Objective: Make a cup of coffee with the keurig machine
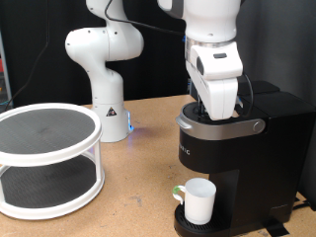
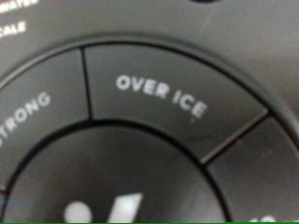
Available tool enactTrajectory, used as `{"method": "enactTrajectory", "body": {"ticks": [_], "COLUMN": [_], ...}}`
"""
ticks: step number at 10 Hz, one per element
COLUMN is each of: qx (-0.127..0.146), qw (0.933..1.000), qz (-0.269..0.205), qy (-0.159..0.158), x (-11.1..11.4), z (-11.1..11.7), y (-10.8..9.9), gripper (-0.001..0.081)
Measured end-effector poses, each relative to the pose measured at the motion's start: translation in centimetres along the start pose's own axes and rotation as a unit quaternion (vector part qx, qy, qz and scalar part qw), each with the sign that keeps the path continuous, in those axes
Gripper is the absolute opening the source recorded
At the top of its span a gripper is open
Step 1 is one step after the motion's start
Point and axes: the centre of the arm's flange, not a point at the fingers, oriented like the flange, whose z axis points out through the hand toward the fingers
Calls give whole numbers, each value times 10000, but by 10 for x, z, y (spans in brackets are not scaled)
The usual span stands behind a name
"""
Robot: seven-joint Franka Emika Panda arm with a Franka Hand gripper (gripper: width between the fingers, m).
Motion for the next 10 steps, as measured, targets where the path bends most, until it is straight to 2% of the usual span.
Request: {"method": "enactTrajectory", "body": {"ticks": [2,5,8,10], "qx": [-21,-32,-1,81], "qw": [9999,9975,9938,9911], "qz": [16,-78,-274,-236], "qy": [109,697,1073,1308], "x": [2,-1,-11,-15], "z": [0,0,1,-2], "y": [1,-2,-7,-12], "gripper": [1,1,1,1]}}
